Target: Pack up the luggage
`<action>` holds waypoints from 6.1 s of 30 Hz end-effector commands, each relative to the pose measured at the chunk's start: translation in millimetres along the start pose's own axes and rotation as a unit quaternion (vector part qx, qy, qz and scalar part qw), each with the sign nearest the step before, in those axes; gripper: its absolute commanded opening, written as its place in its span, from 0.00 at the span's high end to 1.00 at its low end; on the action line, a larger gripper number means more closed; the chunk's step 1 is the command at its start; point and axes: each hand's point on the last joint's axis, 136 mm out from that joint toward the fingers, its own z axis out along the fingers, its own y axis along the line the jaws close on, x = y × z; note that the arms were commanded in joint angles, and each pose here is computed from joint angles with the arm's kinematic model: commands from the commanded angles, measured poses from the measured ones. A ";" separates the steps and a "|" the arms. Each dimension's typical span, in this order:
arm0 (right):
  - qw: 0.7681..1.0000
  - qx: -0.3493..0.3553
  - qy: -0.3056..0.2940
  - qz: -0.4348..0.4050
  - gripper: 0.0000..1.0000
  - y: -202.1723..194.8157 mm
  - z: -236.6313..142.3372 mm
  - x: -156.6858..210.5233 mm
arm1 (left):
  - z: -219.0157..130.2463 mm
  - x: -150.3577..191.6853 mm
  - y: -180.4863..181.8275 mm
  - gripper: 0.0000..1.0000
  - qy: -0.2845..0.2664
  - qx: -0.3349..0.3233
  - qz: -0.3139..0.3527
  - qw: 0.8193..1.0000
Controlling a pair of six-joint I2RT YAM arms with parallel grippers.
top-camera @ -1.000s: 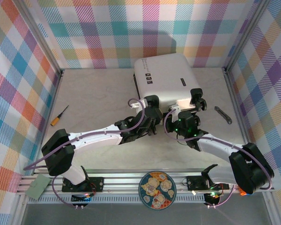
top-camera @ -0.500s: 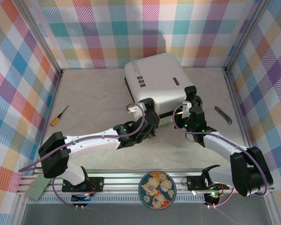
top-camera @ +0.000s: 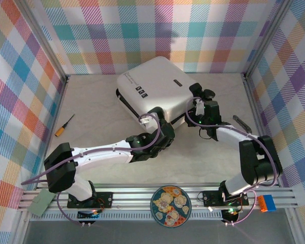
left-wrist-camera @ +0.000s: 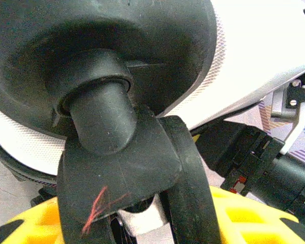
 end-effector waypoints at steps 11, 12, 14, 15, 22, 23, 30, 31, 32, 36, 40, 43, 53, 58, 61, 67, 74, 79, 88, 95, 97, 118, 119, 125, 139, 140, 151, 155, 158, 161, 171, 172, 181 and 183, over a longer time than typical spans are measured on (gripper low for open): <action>0.990 0.000 -0.119 -0.070 0.71 57.2 -55.1 5.3 | -15.7 -6.0 -54.8 0.67 0.053 0.100 0.062 0.992; 0.990 0.003 -0.120 -0.073 0.71 61.0 -58.2 11.7 | -14.7 -5.4 -54.8 0.67 0.055 0.101 0.061 0.991; 0.990 0.001 -0.123 -0.073 0.70 66.6 -62.8 23.7 | -13.7 -4.3 -55.7 0.68 0.058 0.103 0.060 0.991; 0.990 0.002 -0.124 -0.071 0.70 67.5 -64.8 28.3 | -13.4 -3.5 -56.1 0.68 0.059 0.104 0.059 0.991; 0.992 -0.004 -0.116 -0.053 0.66 70.6 -67.7 57.8 | -9.3 -2.7 -56.9 0.67 0.063 0.104 0.055 0.991; 0.992 -0.002 -0.117 -0.054 0.65 71.0 -67.1 61.2 | -9.2 -2.8 -57.7 0.65 0.063 0.105 0.055 0.991; 0.990 0.000 -0.124 -0.071 0.62 83.3 -57.1 75.8 | -7.6 -4.1 -56.2 0.63 0.062 0.101 0.052 0.992; 0.989 -0.001 -0.125 -0.074 0.60 86.1 -55.1 76.3 | -7.9 -4.5 -56.2 0.63 0.062 0.101 0.052 0.992; 0.989 -0.001 -0.124 -0.076 0.60 87.9 -52.6 76.6 | -8.2 -4.7 -56.0 0.63 0.062 0.101 0.052 0.992; 0.988 -0.003 -0.129 -0.079 0.58 94.4 -42.9 72.3 | -9.5 -6.3 -55.2 0.63 0.060 0.100 0.050 0.992; 0.988 0.000 -0.134 -0.082 0.56 97.2 -35.3 67.1 | -11.0 -7.8 -53.9 0.64 0.058 0.099 0.049 0.992; 0.987 -0.002 -0.135 -0.086 0.56 100.8 -30.5 63.0 | -12.0 -9.1 -52.6 0.65 0.056 0.098 0.048 0.992; 0.986 -0.007 -0.135 -0.093 0.58 108.9 -18.2 55.5 | -15.0 -11.8 -50.8 0.67 0.053 0.098 0.045 0.993; 0.986 0.003 -0.137 -0.093 0.72 106.1 -15.1 54.3 | -15.6 -11.7 -50.9 0.68 0.054 0.100 0.044 0.993; 0.986 0.008 -0.137 -0.095 0.82 104.2 -14.8 53.8 | -14.9 -10.6 -50.4 0.68 0.055 0.100 0.042 0.993; 0.985 0.023 -0.138 -0.096 0.96 98.2 -16.7 54.2 | -15.5 -12.0 -49.1 0.69 0.053 0.100 0.040 0.993; 0.985 0.056 -0.135 -0.090 1.00 81.3 -21.6 54.2 | -19.6 -18.5 -41.1 0.78 0.040 0.095 0.029 0.994; 0.985 0.090 -0.125 -0.079 1.00 60.8 -29.3 54.9 | -25.0 -27.8 -31.6 0.87 0.023 0.091 0.020 0.995; 0.980 0.154 -0.121 -0.043 1.00 19.4 -46.4 43.8 | -28.6 -41.3 -15.0 0.98 0.012 0.087 0.011 0.996; 0.964 0.228 -0.136 -0.007 1.00 -22.0 -75.8 27.0 | -46.9 -74.1 13.7 0.99 -0.030 0.070 -0.001 0.997; 0.959 0.241 -0.146 0.001 1.00 -31.0 -83.7 20.0 | -52.0 -76.2 15.4 1.00 -0.031 0.076 -0.007 0.997; 0.958 0.176 -0.204 0.096 1.00 -33.5 -75.6 -6.0 | -44.8 -49.2 29.3 1.00 0.008 0.083 -0.037 0.996; 0.955 0.174 -0.218 0.104 1.00 -35.3 -74.3 -8.6 | -42.2 -44.7 28.3 1.00 0.013 0.087 -0.045 0.995; 0.930 0.180 -0.293 0.131 1.00 -41.9 -83.2 -24.5 | -29.4 -34.1 14.2 1.00 0.030 0.090 -0.048 0.994; 0.902 0.239 -0.316 0.172 1.00 -65.7 -120.5 -19.9 | -26.9 -42.9 8.4 1.00 0.008 0.093 -0.060 0.994; 0.897 0.243 -0.322 0.182 1.00 -69.0 -123.2 -19.5 | -25.0 -40.4 8.0 1.00 0.012 0.095 -0.065 0.993; 0.910 0.185 -0.337 0.152 1.00 -57.6 -117.2 -61.4 | -14.2 -46.8 -7.2 1.00 0.001 0.094 -0.037 0.995; 0.936 0.173 -0.285 0.111 1.00 -53.6 -102.4 -69.2 | -18.3 -72.2 8.6 1.00 -0.030 0.046 0.014 0.998; 0.932 0.198 -0.271 0.138 1.00 -74.2 -104.1 -62.8 | -26.4 -82.7 26.3 1.00 -0.047 0.032 0.006 0.998; 0.926 0.222 -0.264 0.154 1.00 -93.2 -105.4 -59.5 | -36.2 -89.3 43.1 1.00 -0.064 0.014 0.003 0.998; 0.961 0.134 -0.236 0.046 1.00 -64.9 -85.0 -76.2 | -50.4 -121.4 94.9 1.00 -0.087 -0.069 0.046 0.993; 0.964 0.120 -0.236 0.034 1.00 -58.5 -86.0 -76.2 | -53.1 -128.4 104.0 1.00 -0.092 -0.084 0.053 0.991; 0.978 -0.001 -0.181 -0.102 1.00 25.1 -80.7 -44.1 | -79.8 -186.3 146.1 1.00 -0.113 -0.150 0.093 0.978; 0.978 -0.017 -0.162 -0.129 1.00 45.5 -74.3 -32.9 | -79.4 -192.1 141.6 1.00 -0.103 -0.152 0.114 0.976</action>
